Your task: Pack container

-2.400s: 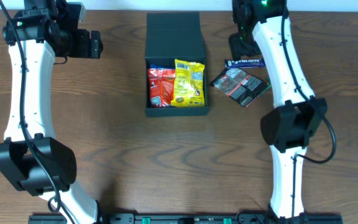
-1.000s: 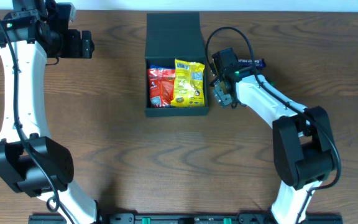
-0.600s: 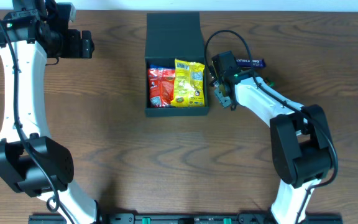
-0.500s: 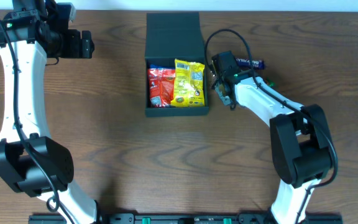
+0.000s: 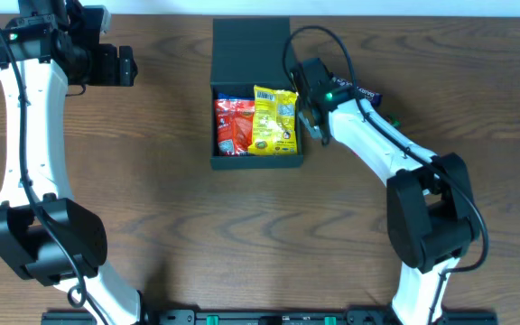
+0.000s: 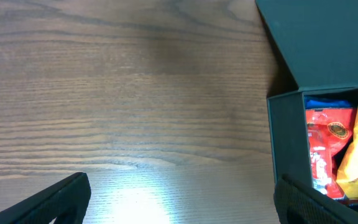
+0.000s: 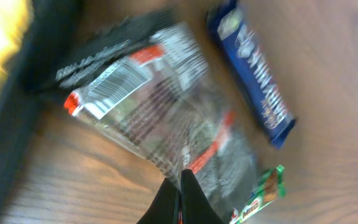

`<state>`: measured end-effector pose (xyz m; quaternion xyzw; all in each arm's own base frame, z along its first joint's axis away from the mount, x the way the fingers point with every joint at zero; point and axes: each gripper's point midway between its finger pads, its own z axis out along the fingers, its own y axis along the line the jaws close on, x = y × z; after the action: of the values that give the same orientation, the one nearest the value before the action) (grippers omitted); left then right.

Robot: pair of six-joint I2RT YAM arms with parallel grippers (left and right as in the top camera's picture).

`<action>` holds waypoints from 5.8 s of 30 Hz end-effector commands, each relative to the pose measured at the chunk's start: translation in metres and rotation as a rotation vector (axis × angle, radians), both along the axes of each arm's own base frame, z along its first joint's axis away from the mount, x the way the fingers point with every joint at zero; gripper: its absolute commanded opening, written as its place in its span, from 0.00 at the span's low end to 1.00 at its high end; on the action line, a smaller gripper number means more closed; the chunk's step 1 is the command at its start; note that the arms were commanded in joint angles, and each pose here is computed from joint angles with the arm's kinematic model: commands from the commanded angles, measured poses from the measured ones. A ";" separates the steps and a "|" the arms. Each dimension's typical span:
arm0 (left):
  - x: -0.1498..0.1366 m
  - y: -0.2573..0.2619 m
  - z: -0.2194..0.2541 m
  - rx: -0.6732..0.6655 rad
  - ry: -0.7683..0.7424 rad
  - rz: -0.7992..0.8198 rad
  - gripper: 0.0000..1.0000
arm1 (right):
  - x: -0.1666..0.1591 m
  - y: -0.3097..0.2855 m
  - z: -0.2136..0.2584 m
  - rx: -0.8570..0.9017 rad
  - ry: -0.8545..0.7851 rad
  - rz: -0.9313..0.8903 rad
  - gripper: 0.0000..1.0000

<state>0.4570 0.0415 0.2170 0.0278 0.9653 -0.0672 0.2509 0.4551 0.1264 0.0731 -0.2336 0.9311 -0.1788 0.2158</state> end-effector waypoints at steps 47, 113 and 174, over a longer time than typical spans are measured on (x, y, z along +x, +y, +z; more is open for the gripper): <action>-0.001 0.001 -0.004 0.005 0.010 -0.011 0.95 | -0.086 0.149 0.067 0.932 0.537 0.545 0.01; -0.003 0.000 -0.004 0.004 0.019 -0.011 0.95 | -0.048 0.193 -0.038 0.628 0.459 0.400 0.01; -0.002 0.000 -0.004 0.004 0.018 -0.012 0.95 | -0.008 0.088 0.012 0.421 0.285 0.009 0.01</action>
<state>0.4548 0.0411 0.2158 0.0273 0.9665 -0.0682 0.2460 0.4458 0.2234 0.0838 -0.2332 0.9623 0.0661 0.1237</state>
